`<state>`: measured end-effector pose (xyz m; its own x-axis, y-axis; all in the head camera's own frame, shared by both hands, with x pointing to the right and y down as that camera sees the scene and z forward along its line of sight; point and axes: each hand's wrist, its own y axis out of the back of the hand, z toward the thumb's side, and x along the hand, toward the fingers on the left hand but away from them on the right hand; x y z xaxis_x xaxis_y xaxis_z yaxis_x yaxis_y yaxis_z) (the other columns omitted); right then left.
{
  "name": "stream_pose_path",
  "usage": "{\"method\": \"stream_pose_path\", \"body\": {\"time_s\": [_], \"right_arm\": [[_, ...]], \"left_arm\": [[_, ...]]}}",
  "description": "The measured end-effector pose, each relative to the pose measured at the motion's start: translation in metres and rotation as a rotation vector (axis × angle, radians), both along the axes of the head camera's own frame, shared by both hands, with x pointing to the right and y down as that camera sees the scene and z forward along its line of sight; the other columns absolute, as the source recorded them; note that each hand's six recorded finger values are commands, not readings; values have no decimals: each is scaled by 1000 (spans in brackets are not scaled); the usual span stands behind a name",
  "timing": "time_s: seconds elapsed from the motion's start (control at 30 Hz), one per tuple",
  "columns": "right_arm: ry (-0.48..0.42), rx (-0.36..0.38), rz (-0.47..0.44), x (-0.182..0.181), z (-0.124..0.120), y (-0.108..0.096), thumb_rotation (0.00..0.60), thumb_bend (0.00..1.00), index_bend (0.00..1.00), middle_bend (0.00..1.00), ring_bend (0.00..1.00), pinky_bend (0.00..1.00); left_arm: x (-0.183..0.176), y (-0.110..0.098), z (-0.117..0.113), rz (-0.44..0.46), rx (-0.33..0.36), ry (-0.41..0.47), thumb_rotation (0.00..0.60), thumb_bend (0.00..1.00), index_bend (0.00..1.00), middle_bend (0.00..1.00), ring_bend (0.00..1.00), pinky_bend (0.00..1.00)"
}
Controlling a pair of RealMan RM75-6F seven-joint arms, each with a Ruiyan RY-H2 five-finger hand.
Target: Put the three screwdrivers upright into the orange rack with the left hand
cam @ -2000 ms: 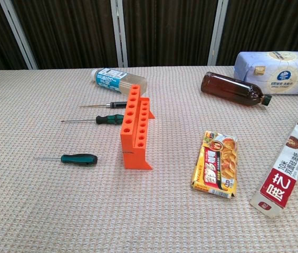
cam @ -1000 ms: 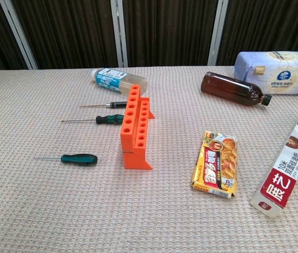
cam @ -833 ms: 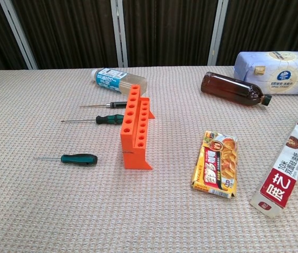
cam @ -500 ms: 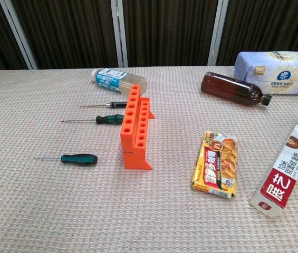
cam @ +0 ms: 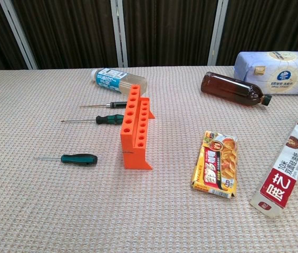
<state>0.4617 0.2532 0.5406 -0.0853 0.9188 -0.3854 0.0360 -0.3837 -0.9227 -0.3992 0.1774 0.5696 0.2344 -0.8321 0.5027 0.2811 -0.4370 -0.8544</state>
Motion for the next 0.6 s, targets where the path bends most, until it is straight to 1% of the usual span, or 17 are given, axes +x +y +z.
{"method": "stream_pose_path", "body": {"time_s": [0.13, 0.23, 0.33, 0.43, 0.6], "right_arm": [[-2, -2, 5, 1, 0, 2, 600, 0, 23, 0, 0, 0], [-1, -5, 13, 3, 0, 4, 600, 0, 23, 0, 0, 0], [0, -3, 18, 5, -1, 5, 600, 0, 23, 0, 0, 0], [0, 0, 21, 5, -2, 5, 600, 0, 23, 0, 0, 0], [-3, 1, 28, 7, -3, 7, 600, 0, 23, 0, 0, 0]], "left_arm": [[41, -32, 16, 125, 8, -42, 600, 373, 354, 49, 0, 0], [69, -45, 27, 178, 12, -44, 600, 362, 349, 46, 0, 0], [92, -51, 37, 227, 21, -48, 600, 316, 347, 40, 0, 0], [110, -52, 45, 269, 22, -57, 600, 283, 351, 35, 0, 0], [140, -41, 58, 327, 4, -47, 600, 280, 362, 30, 0, 0]]}}
